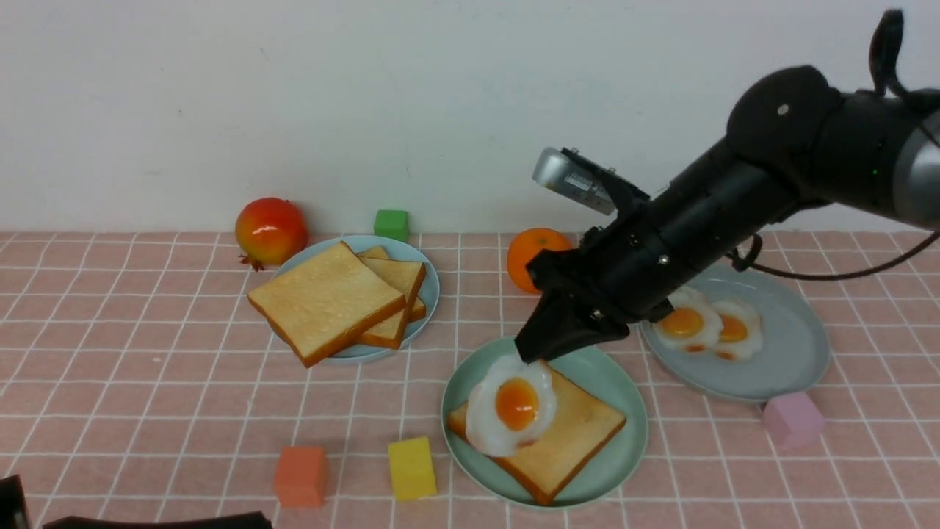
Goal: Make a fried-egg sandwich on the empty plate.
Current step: Use the right arm to place the fried egg on the slice of bread in the middle, then use the left arm to grab a slice of bread
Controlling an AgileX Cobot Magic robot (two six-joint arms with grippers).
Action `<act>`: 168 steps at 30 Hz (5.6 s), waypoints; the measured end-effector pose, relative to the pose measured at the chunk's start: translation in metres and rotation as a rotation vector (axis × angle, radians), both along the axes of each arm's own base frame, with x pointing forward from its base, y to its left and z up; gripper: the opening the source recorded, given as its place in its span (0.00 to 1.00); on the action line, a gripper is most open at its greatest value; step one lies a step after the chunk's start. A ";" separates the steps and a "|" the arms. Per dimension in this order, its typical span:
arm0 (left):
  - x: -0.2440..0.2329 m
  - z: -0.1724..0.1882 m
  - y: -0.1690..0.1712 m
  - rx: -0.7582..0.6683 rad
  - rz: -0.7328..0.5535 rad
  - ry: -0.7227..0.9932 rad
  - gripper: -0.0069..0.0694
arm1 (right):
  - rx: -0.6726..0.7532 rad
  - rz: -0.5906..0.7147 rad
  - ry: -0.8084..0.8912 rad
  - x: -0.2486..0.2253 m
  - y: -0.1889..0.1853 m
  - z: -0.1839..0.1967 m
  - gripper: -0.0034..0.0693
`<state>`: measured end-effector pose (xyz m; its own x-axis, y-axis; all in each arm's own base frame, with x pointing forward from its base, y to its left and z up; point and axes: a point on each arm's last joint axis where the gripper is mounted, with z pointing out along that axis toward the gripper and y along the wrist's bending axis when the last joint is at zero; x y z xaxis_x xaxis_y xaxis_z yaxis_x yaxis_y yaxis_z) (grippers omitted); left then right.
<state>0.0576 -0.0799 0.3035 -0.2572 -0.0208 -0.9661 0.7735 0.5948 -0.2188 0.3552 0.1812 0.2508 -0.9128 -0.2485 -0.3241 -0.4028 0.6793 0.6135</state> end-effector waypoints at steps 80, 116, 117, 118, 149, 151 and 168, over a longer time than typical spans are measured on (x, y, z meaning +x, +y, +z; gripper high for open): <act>0.003 0.011 -0.003 -0.018 0.021 0.106 0.19 | -0.265 -0.015 -0.156 -0.046 -0.065 0.072 0.20; 0.263 -0.086 -0.085 0.994 0.407 0.253 0.50 | -0.255 0.082 -0.532 -0.268 -0.100 0.120 0.05; 0.266 -0.090 -0.086 0.998 0.412 0.253 0.54 | -0.253 0.084 -0.533 -0.268 -0.100 0.120 0.06; 0.270 -0.094 -0.087 1.006 0.420 0.242 0.58 | -0.248 0.084 -0.532 -0.268 -0.100 0.121 0.05; 0.299 -0.136 -0.096 1.092 0.455 0.163 0.68 | -0.196 0.090 -0.508 -0.271 -0.096 0.122 0.06; 0.299 -0.137 -0.096 1.094 0.456 0.159 0.68 | -0.196 0.090 -0.508 -0.271 -0.096 0.122 0.06; 0.304 -0.145 -0.096 1.109 0.482 0.120 0.68 | -0.192 0.094 -0.501 -0.272 -0.096 0.122 0.06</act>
<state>0.3621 -0.1761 0.1582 -0.5399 0.6841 -0.4904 0.4316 0.7252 0.5365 0.0834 0.0855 0.3727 -0.6289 -0.4190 -0.6549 -0.6785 0.7070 0.1993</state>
